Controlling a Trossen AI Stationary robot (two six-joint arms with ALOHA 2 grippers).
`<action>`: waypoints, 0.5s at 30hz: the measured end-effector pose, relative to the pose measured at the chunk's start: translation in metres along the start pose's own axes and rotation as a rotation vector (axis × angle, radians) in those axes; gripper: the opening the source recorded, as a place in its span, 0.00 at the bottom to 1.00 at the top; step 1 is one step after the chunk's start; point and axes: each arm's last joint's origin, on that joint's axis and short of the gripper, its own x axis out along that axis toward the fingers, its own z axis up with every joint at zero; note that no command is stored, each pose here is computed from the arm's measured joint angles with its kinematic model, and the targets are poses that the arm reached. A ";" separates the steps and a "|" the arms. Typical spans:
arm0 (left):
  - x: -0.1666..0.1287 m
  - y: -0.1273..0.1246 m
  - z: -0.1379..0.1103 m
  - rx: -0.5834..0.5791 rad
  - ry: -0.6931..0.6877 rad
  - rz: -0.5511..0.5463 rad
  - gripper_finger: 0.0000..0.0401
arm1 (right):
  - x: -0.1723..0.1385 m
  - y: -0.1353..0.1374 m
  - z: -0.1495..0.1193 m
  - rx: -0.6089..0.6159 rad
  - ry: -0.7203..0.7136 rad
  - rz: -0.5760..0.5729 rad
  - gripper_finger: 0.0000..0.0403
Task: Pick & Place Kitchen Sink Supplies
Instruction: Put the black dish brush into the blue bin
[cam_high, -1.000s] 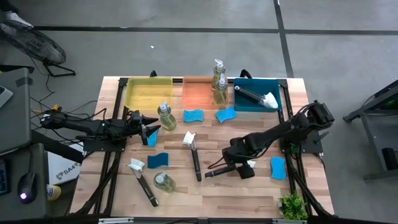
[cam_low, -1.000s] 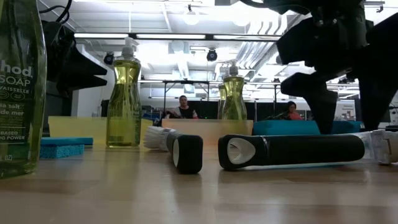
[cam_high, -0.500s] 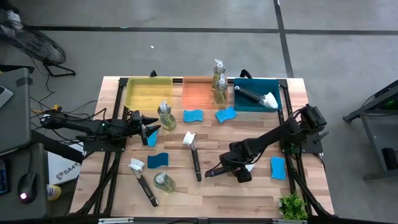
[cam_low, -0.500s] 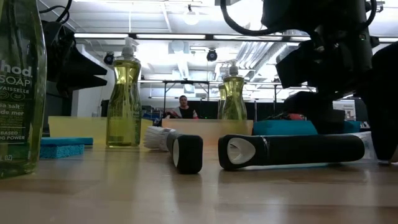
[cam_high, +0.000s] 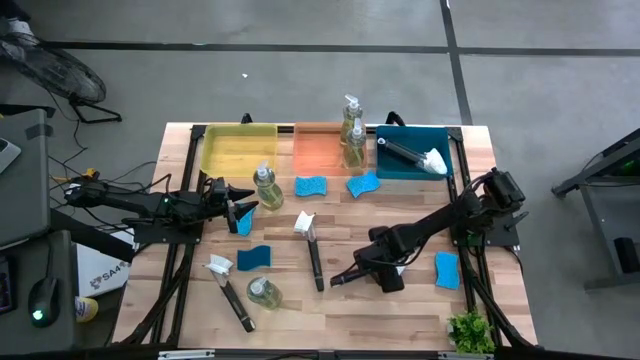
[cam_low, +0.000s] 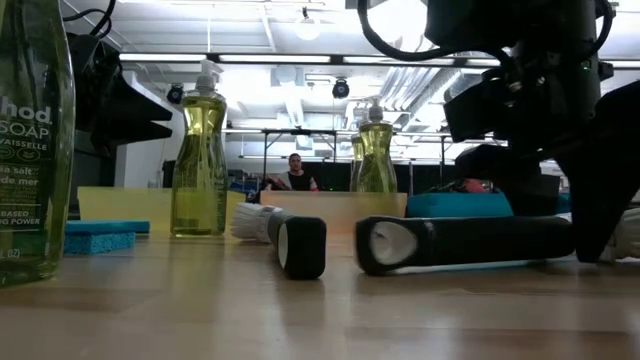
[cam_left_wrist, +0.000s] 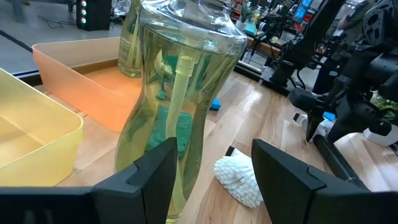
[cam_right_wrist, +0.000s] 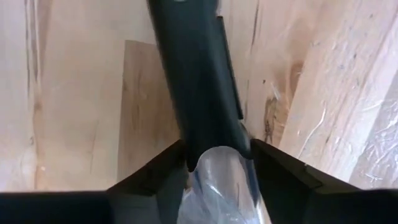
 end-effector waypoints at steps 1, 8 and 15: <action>0.000 0.000 0.000 0.000 0.000 0.000 0.50 | 0.000 0.000 0.000 0.001 0.000 0.002 0.40; 0.000 0.000 0.000 0.000 0.000 0.000 0.50 | -0.006 0.000 0.001 0.007 -0.008 0.024 0.32; 0.000 0.000 0.000 0.000 0.000 0.000 0.50 | -0.037 -0.010 0.000 0.106 -0.007 -0.001 0.34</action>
